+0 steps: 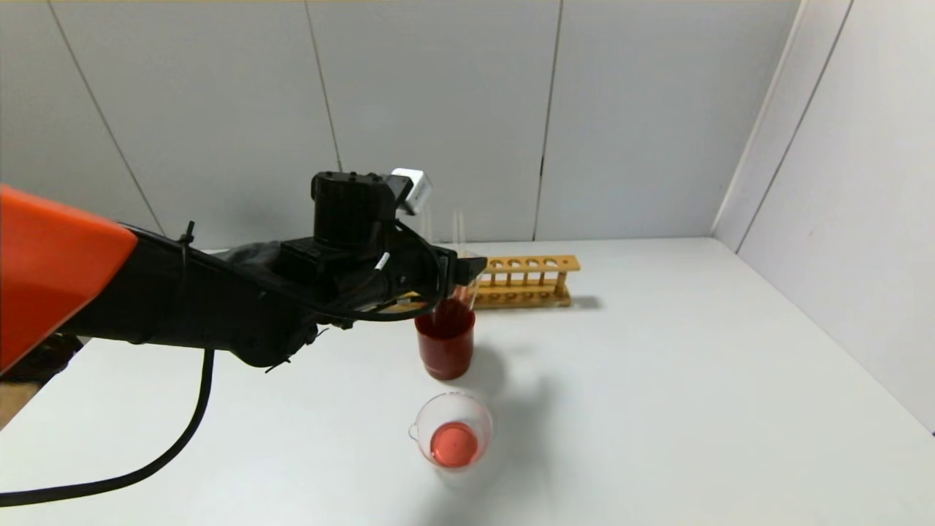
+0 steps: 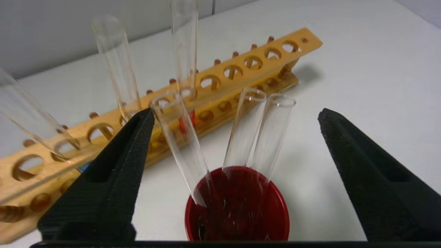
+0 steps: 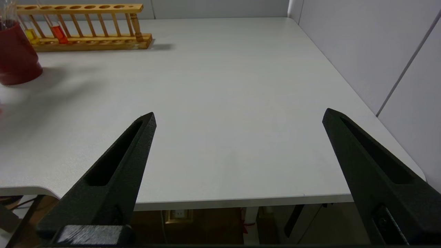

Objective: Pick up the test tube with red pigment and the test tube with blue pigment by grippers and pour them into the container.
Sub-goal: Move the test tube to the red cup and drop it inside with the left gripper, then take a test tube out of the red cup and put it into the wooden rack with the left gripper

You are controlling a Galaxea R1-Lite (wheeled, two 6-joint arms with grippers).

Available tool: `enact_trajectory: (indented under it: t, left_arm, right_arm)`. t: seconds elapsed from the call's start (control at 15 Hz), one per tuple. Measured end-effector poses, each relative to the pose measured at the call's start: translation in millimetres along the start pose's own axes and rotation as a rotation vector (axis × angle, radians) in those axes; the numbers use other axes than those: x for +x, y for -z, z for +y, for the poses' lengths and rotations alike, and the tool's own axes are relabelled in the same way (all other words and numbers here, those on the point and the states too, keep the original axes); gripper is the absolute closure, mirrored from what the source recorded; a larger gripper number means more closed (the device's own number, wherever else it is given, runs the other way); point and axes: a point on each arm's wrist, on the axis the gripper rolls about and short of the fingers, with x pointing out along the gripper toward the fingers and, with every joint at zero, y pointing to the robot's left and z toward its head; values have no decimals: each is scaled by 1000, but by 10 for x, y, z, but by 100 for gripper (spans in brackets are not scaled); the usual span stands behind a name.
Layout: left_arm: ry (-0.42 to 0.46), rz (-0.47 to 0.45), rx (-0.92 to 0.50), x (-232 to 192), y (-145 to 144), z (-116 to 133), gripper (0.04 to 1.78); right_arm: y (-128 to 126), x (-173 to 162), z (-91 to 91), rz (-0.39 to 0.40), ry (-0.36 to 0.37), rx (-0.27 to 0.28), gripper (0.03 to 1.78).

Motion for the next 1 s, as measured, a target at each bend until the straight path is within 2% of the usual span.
enact_trajectory:
  t: [0.27,0.33,0.6,1.0]
  left_arm:
    - [-12,-80,66,-296,-219,-22,7]
    - [-38,-95,77,-390,-259,-16,7]
    - [-228,-144,68,-772,-367,43,7]
    - [-315,-167,55,-1327,-336,189,7]
  right_arm:
    - [0,0,0,0,0,0,11]
    - [0,0,0,0,0,0,11]
    - [0,0,0,0,0,0,11]
    - [0,0,0,0,0,0,11]
